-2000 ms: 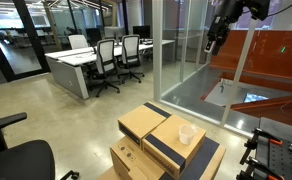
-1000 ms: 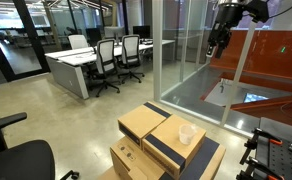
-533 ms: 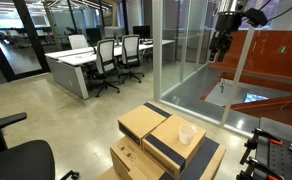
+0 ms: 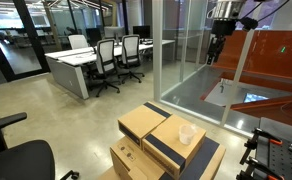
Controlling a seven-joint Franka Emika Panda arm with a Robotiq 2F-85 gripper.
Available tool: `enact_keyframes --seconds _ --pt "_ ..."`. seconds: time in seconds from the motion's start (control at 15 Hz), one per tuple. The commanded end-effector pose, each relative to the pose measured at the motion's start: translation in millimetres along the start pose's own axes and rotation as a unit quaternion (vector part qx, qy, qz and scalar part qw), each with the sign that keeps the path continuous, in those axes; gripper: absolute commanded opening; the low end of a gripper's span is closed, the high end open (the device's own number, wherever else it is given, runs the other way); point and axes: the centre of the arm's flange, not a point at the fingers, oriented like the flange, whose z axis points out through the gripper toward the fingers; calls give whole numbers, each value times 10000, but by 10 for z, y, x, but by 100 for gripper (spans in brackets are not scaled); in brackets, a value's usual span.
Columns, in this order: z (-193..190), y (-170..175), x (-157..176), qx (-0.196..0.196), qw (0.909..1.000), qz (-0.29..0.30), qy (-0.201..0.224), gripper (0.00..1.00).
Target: Twist the water jug around
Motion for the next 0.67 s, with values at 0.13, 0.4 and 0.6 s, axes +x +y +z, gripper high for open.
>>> enact_keyframes --seconds 0.13,0.4,0.6 --pt "260 49 168 -119 9998 -123 -64 100" --pt "467 87 199 -162 9996 -101 -227 100" --pt "588 151 200 -180 9993 -48 -339 100"
